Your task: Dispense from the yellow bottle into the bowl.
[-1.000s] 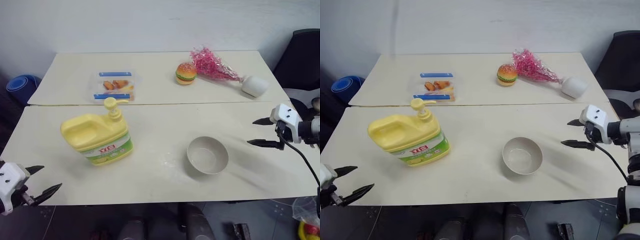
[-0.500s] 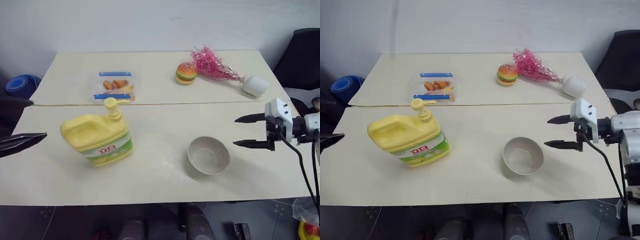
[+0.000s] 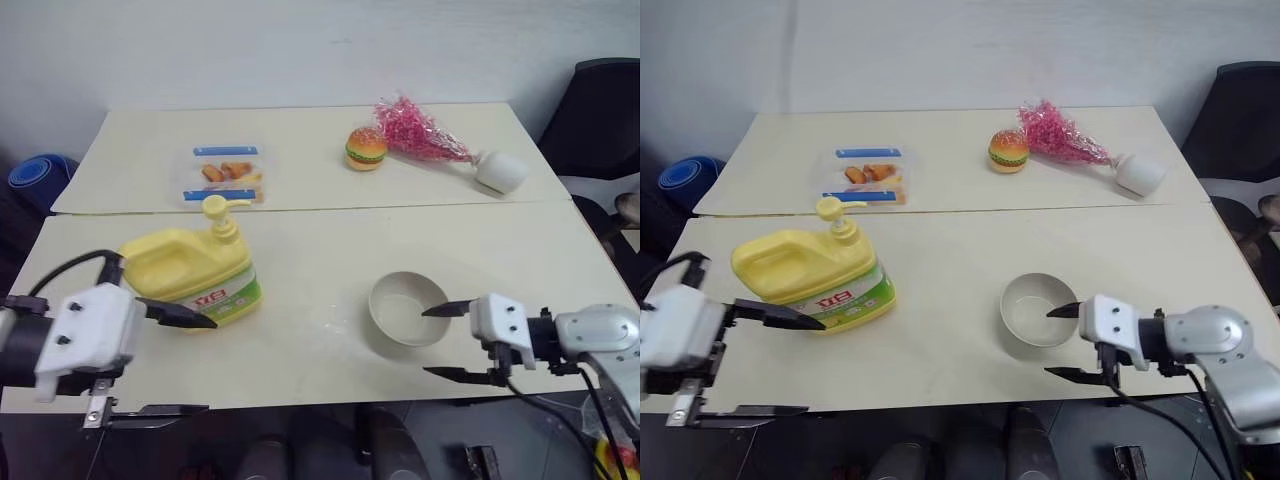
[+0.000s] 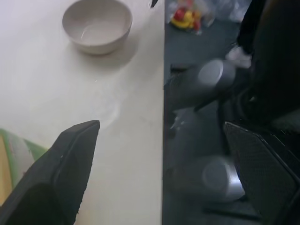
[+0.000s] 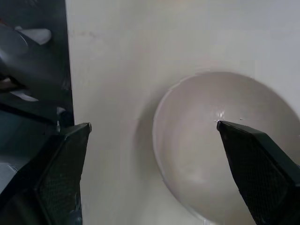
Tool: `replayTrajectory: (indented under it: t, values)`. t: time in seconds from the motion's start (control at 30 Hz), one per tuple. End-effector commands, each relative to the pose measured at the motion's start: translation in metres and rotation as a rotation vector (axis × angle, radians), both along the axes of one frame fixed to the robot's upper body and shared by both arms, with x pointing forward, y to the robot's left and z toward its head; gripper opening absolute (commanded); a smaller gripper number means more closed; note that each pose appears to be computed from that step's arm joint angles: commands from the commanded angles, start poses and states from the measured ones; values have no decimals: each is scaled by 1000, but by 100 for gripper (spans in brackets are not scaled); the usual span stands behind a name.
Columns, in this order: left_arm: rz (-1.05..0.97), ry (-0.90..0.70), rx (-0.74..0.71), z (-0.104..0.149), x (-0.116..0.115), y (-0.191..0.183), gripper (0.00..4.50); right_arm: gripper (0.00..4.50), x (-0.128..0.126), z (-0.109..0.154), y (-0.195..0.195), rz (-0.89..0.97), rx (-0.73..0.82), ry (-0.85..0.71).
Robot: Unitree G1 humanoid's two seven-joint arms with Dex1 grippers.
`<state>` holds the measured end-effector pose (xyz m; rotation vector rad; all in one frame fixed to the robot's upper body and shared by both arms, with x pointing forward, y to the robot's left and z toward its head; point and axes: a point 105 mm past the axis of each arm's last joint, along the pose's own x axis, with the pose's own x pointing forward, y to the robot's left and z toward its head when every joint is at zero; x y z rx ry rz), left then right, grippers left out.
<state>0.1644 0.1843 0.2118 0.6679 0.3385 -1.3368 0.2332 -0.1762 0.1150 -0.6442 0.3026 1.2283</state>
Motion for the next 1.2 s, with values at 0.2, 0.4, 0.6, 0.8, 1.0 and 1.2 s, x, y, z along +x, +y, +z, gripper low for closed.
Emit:
replayTrajectory:
  t: [0.2, 0.4, 0.6, 0.8, 1.0, 1.2]
  values:
    - [0, -54, -74, 3, 15, -11, 450, 448, 11, -23, 14, -41, -24, -128]
    - [-20, -68, -77, 4, 20, -18, 450, 287, 19, -36, 12, -66, -41, -134]
    - [-31, -73, -91, 6, 22, -23, 450, 179, 22, -42, 12, -77, -38, -129]
    - [-33, -76, -96, 8, 24, -25, 450, 161, 21, -45, 15, -59, -32, -132]
    - [-28, -88, -101, 12, 28, -25, 450, 33, 24, -46, 21, -26, -26, -154]
    - [7, -117, -176, 31, 36, -23, 450, 2, 31, -23, 28, 64, -35, -186]
